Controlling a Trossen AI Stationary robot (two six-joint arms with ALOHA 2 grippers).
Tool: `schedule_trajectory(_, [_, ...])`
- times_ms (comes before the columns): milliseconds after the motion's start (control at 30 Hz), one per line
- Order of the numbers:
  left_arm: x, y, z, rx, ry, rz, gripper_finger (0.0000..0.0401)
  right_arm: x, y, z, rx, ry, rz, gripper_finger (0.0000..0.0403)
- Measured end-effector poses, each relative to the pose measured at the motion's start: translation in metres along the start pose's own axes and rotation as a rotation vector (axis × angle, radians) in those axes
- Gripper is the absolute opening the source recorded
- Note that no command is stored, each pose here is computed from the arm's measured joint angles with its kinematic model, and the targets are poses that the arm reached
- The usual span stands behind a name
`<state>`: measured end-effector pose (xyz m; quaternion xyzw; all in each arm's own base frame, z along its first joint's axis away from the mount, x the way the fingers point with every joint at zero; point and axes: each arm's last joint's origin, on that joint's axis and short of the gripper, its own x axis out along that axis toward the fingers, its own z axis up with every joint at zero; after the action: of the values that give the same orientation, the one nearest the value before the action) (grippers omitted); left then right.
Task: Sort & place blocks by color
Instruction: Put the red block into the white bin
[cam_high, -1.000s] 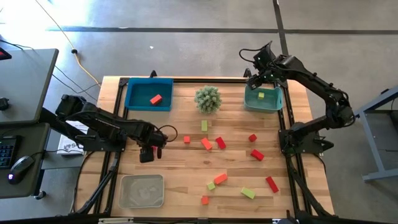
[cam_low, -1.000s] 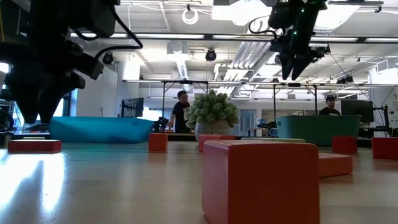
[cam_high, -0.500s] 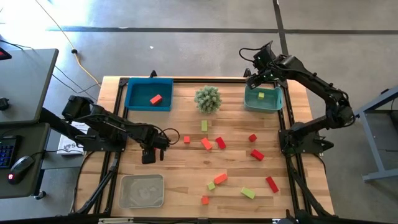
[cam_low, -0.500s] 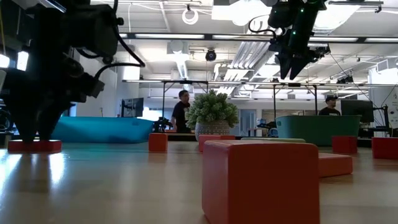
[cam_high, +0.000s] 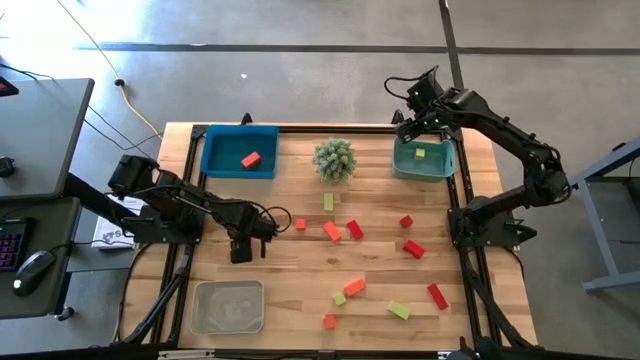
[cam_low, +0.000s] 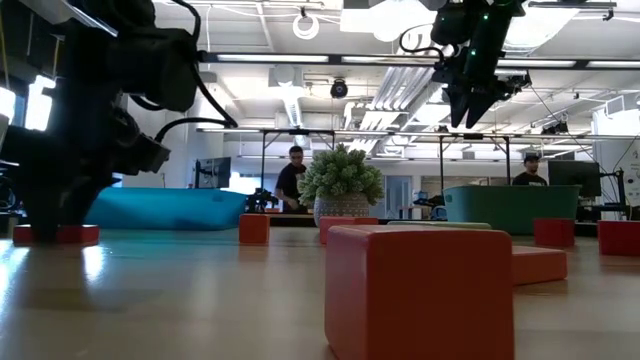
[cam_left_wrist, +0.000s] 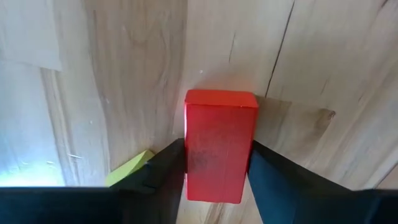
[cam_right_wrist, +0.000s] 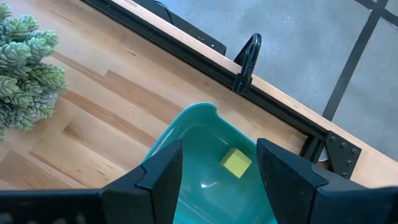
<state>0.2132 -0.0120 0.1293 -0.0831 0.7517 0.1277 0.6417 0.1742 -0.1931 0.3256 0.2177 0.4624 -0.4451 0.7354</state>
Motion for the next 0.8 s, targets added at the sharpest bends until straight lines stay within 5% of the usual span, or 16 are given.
schedule_trajectory(133, [0.0, 0.0, 0.0, 0.0, 0.003, 0.0, 0.0101, 0.0, 0.001, 0.0, -0.013, 0.002, 0.017, 0.0192])
schedule_trajectory(433, [-0.009, 0.0, 0.0, -0.024, -0.031, -0.017, 0.0101, 0.0, 0.002, -0.001, -0.075, 0.012, 0.064, 0.0192])
schedule_trajectory(800, [-0.072, -0.007, 0.001, -0.196, -0.25, -0.14, 0.0101, -0.002, 0.01, -0.004, -0.134, 0.051, 0.33, 0.0192])
